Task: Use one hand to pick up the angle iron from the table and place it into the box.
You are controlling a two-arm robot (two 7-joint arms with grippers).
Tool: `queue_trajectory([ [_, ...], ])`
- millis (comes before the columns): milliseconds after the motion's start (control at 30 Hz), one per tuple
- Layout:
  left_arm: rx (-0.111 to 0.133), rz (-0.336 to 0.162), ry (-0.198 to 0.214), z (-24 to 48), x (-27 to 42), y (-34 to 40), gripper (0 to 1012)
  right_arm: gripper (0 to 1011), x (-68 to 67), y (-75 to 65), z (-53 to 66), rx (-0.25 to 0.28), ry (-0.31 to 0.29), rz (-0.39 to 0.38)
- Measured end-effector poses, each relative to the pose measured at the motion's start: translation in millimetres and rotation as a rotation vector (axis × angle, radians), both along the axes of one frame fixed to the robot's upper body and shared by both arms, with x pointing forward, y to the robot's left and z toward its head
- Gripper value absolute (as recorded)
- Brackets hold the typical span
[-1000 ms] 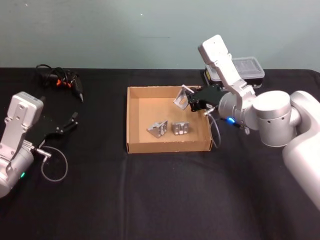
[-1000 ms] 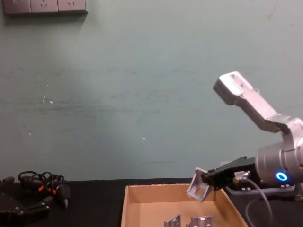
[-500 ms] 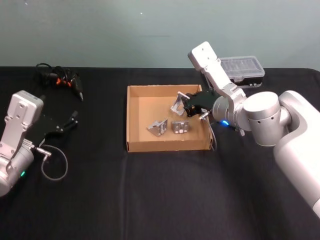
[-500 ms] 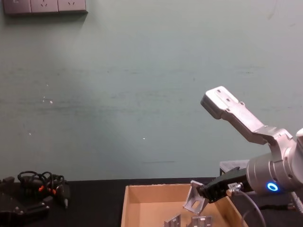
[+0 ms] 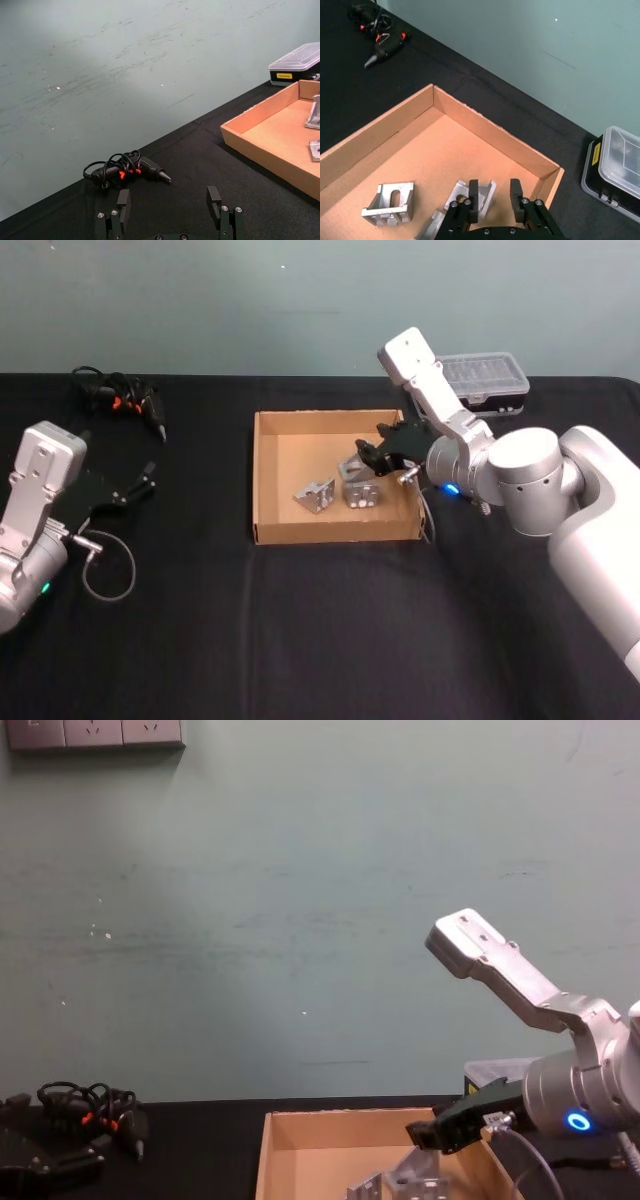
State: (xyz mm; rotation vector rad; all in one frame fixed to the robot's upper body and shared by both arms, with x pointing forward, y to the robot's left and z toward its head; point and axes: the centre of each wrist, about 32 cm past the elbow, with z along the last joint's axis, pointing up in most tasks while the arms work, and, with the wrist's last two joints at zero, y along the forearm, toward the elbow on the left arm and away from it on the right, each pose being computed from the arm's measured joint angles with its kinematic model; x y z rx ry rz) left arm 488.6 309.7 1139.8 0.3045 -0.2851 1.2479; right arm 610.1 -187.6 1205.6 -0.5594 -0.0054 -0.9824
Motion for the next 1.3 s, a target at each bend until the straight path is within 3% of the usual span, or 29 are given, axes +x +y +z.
queue_trajectory([
  [433,0.000,0.000,0.000,0.0,0.0,0.0,1000,775,-11.0,-12.7,2.2,0.064,-0.056,-0.016],
  [733,0.000,0.000,0.000,0.0,0.0,0.0,1000,1002,-34.1,-28.7,4.0,0.111,-0.174,-0.026],
  [900,0.000,0.000,0.000,0.0,0.0,0.0,1000,1003,-48.7,-40.6,1.2,0.119,-0.254,-0.033],
  [1033,0.000,0.000,0.000,0.0,0.0,0.0,1000,1003,-62.3,-53.5,-5.2,0.092,-0.339,-0.039],
  [1300,0.000,0.000,0.000,0.0,0.0,0.0,1000,1003,-80.0,-72.3,-15.9,0.038,-0.442,-0.048],
])
